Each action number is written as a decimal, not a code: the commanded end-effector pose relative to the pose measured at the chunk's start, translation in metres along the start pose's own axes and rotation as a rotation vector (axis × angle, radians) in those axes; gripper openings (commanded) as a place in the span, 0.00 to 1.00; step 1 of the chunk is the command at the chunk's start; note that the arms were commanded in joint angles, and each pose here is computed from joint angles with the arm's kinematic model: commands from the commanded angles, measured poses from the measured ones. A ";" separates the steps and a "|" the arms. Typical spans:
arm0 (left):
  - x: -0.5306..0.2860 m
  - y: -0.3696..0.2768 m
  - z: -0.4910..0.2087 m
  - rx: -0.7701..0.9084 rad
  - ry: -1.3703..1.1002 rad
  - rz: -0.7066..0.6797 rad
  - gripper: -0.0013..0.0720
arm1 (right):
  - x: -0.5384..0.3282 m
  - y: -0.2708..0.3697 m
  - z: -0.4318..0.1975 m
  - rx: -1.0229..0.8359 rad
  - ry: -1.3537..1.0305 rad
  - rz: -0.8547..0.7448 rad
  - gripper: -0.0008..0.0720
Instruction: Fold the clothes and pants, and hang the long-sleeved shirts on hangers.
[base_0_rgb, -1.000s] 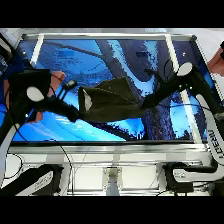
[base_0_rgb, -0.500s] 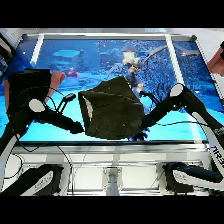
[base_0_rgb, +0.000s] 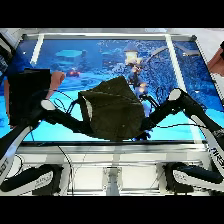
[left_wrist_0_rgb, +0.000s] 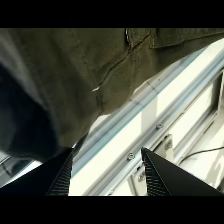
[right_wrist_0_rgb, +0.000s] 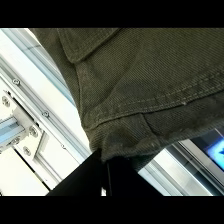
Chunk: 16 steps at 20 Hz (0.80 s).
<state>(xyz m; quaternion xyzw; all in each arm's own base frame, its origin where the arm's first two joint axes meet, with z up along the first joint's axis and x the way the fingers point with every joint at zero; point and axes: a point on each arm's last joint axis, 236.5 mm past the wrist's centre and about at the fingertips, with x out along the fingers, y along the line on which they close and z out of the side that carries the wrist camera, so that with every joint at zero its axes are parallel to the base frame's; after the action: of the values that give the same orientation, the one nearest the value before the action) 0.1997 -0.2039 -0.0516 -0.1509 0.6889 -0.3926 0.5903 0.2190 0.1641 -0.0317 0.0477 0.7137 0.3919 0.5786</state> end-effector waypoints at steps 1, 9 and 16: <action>0.026 0.005 0.005 -0.016 0.024 -0.016 0.65 | 0.000 0.000 0.000 -0.001 -0.002 0.000 0.02; 0.014 0.016 0.030 -0.073 -0.085 -0.001 0.64 | 0.000 0.001 -0.001 -0.001 0.002 0.002 0.02; -0.026 0.030 0.046 -0.123 -0.147 0.051 0.65 | 0.000 0.001 -0.001 -0.001 0.002 0.002 0.02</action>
<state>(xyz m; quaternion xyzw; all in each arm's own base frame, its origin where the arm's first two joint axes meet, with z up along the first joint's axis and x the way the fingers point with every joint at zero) 0.2534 -0.1952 -0.0579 -0.2043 0.6640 -0.3388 0.6345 0.2184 0.1642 -0.0318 0.0481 0.7141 0.3923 0.5778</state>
